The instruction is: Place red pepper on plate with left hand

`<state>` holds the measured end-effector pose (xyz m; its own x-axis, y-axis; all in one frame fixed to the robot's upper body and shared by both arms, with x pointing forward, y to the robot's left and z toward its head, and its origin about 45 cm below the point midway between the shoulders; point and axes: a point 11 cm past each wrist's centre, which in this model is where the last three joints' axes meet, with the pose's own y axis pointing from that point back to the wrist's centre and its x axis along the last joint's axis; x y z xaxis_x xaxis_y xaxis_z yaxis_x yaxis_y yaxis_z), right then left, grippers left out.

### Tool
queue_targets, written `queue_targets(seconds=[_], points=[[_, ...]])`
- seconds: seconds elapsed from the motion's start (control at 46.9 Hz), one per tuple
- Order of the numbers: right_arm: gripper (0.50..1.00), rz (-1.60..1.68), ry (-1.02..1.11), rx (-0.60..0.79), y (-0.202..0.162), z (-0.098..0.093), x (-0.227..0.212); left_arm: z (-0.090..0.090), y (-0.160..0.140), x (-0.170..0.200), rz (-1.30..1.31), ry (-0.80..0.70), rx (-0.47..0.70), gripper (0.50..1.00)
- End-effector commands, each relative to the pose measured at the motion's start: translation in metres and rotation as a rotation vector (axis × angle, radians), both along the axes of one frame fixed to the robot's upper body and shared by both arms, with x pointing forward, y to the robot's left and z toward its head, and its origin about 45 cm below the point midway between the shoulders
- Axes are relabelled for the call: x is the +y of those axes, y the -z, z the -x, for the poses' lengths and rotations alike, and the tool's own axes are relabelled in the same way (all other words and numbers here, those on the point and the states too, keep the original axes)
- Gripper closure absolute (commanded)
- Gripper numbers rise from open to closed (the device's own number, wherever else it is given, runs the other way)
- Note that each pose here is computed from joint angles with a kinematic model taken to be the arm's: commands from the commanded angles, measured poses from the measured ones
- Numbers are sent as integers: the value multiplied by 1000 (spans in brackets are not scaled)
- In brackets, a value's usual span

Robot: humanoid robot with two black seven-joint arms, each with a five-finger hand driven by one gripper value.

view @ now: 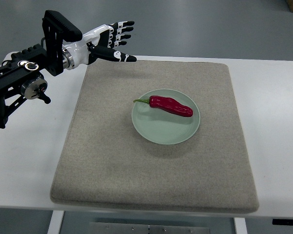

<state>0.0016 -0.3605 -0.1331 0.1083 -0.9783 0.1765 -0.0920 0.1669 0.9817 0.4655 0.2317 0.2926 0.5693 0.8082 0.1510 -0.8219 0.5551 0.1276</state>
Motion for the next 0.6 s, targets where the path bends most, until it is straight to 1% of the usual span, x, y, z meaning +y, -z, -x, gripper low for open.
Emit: queue_targets(seconds=[0.0, 0.192, 0.363, 0.576], points=[[572, 0, 0, 0, 0, 0, 0, 2, 10, 12, 69, -47, 62, 506], [572, 0, 0, 0, 0, 0, 0, 7, 27, 39, 168, -135, 144, 506], [572, 0, 0, 0, 0, 0, 0, 1, 29, 66, 302, -242, 187, 506], [572, 0, 0, 0, 0, 0, 0, -2, 26, 77, 413, -283, 209, 506]])
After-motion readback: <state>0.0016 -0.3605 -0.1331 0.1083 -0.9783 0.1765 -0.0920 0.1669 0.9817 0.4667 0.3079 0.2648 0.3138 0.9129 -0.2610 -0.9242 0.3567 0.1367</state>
